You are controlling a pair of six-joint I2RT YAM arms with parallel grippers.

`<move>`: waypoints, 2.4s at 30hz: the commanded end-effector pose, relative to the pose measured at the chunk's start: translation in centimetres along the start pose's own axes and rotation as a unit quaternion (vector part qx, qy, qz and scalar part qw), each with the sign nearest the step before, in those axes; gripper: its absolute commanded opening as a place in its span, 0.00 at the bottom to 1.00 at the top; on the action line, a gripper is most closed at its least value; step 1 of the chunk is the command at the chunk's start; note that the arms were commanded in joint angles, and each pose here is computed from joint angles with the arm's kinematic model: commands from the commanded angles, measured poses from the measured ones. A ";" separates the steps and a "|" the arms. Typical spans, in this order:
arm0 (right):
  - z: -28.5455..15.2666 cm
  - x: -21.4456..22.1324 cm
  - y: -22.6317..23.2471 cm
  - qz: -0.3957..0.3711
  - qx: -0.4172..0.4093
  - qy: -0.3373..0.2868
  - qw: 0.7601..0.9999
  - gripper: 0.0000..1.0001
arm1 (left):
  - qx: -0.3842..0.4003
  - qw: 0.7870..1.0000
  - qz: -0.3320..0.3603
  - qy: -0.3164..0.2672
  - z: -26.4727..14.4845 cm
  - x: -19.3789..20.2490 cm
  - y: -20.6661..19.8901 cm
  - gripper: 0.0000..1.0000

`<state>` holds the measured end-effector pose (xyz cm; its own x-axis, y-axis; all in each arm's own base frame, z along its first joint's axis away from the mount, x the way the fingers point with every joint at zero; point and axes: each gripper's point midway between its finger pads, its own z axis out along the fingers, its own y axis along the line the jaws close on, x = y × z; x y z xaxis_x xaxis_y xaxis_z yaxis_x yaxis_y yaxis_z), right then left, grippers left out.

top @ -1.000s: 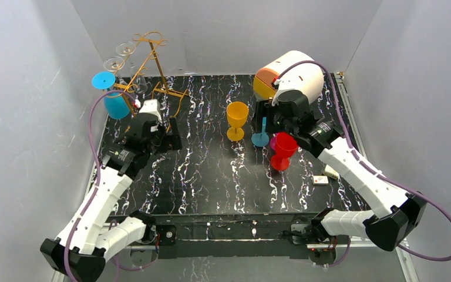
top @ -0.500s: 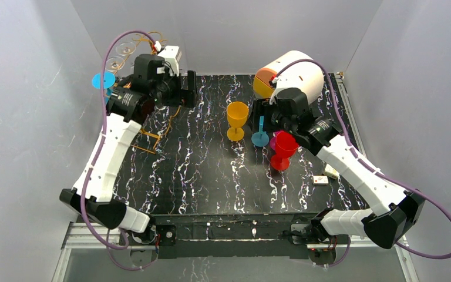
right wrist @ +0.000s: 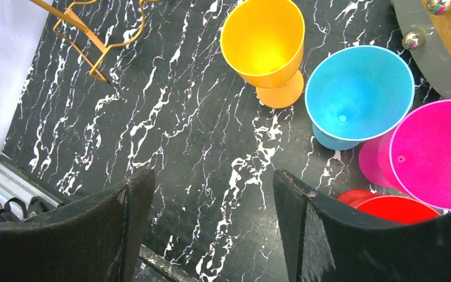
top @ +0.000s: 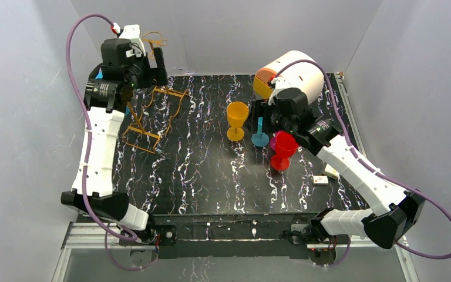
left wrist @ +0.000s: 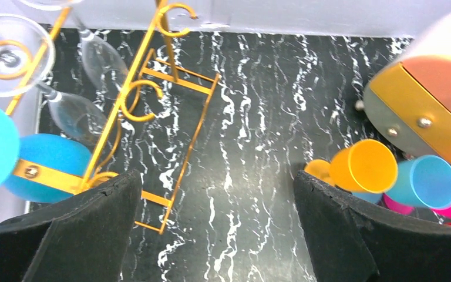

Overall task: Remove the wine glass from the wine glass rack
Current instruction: Adjust the wine rack at the center of the board.

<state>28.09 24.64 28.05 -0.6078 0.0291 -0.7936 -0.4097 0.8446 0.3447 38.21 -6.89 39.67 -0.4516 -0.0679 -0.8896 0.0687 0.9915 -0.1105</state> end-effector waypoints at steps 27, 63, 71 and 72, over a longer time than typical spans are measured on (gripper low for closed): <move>0.5 -1.4 1.9 0.004 -0.040 -0.007 0.999 0.83 | -0.002 0.998 0.003 0.066 5.4 1.3 3.7 0.98; 0.4 -1.3 1.9 0.016 -0.042 -0.009 0.999 0.84 | 0.227 0.955 -0.189 0.022 5.3 -3.1 -5.5 0.98; 0.3 -1.3 1.9 0.017 -0.042 -0.009 0.999 0.84 | 0.243 0.954 -0.174 0.002 4.0 -4.1 -6.0 0.98; 0.3 -1.4 2.0 0.017 -0.042 -0.010 0.999 0.84 | 0.239 0.956 -0.171 -0.005 3.8 -4.4 -5.8 0.98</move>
<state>27.78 25.93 26.76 -0.6589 0.0169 -0.7520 -0.4198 0.8213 0.3863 45.18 -12.20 38.45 -0.5801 -0.3921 -0.7139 0.2210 0.7679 -0.6013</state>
